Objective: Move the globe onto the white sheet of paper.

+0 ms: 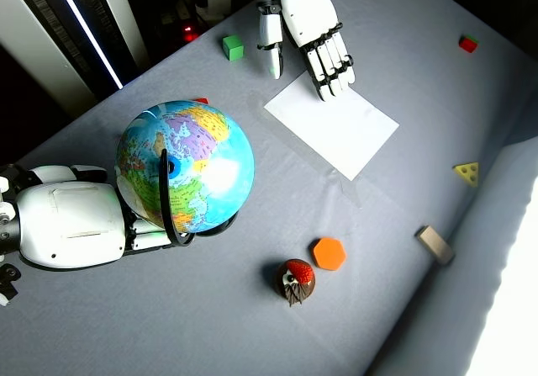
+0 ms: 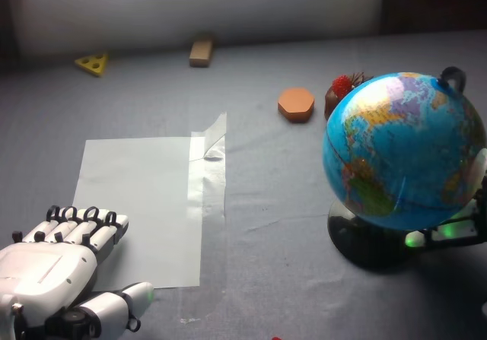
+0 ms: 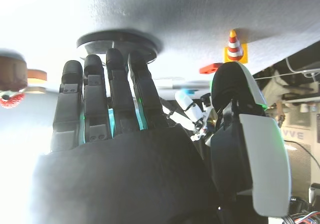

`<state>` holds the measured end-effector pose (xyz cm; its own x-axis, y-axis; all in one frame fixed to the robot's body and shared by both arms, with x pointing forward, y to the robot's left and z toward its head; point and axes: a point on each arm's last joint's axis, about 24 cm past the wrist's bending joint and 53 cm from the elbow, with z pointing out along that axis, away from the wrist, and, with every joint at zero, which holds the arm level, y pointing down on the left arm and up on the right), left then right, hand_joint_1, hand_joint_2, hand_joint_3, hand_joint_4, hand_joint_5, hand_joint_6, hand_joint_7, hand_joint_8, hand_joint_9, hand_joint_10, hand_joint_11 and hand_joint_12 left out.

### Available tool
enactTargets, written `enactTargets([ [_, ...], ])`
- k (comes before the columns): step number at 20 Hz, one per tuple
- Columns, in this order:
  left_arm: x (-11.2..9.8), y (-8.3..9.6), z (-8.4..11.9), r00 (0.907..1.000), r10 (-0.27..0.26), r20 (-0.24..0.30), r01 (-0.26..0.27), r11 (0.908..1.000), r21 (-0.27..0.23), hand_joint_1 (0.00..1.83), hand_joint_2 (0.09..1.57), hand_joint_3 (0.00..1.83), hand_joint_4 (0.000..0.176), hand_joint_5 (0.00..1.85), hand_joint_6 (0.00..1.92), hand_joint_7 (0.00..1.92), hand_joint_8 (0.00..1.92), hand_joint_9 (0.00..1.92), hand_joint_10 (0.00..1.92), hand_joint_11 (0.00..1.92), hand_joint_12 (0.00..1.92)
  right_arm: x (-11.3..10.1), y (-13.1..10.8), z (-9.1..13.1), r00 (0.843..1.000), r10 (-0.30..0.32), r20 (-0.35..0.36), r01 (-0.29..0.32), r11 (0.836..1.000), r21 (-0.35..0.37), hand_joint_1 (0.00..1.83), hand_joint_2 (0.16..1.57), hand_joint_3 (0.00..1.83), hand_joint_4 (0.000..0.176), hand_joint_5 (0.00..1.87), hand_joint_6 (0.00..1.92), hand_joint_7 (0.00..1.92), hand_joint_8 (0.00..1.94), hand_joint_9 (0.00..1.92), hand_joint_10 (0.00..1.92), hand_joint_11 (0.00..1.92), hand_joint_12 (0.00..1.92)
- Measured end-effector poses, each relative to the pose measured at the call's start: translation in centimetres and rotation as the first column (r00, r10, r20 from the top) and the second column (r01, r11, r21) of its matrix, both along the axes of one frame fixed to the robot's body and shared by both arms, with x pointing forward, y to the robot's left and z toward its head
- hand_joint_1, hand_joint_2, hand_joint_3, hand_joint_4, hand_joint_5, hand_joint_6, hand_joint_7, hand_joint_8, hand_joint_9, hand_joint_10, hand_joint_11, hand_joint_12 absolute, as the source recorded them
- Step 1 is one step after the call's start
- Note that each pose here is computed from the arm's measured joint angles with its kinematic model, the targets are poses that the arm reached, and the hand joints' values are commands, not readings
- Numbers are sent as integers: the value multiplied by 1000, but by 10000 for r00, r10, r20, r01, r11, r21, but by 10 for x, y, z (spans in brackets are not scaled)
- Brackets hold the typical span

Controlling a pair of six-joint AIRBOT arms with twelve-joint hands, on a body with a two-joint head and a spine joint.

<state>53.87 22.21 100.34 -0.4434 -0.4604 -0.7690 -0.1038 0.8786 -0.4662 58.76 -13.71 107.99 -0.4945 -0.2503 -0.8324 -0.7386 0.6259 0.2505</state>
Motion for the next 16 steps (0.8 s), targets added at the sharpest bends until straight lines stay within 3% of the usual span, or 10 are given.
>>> enactTargets([
  [12, -6, 4, 2, 9993, 309, -218, -311, 9995, -94, 0, 1282, 0, 0, 36, 1, 10, 0, 4, 0, 0, 0, 5, 27, -3, 9994, 348, -12, -348, 9993, 121, 0, 1178, 0, 0, 171, 4, 193, 4, 109, 0, 0, 149],
  [16, -7, 0, 3, 9997, 136, -186, -138, 9998, -109, 0, 1283, 0, 0, 36, 1, 12, 1, 5, 1, 0, 0, 7, 40, -3, 9990, 447, 70, -449, 9988, 200, 0, 1178, 0, 0, 162, 0, 193, 4, 108, 0, 0, 153],
])
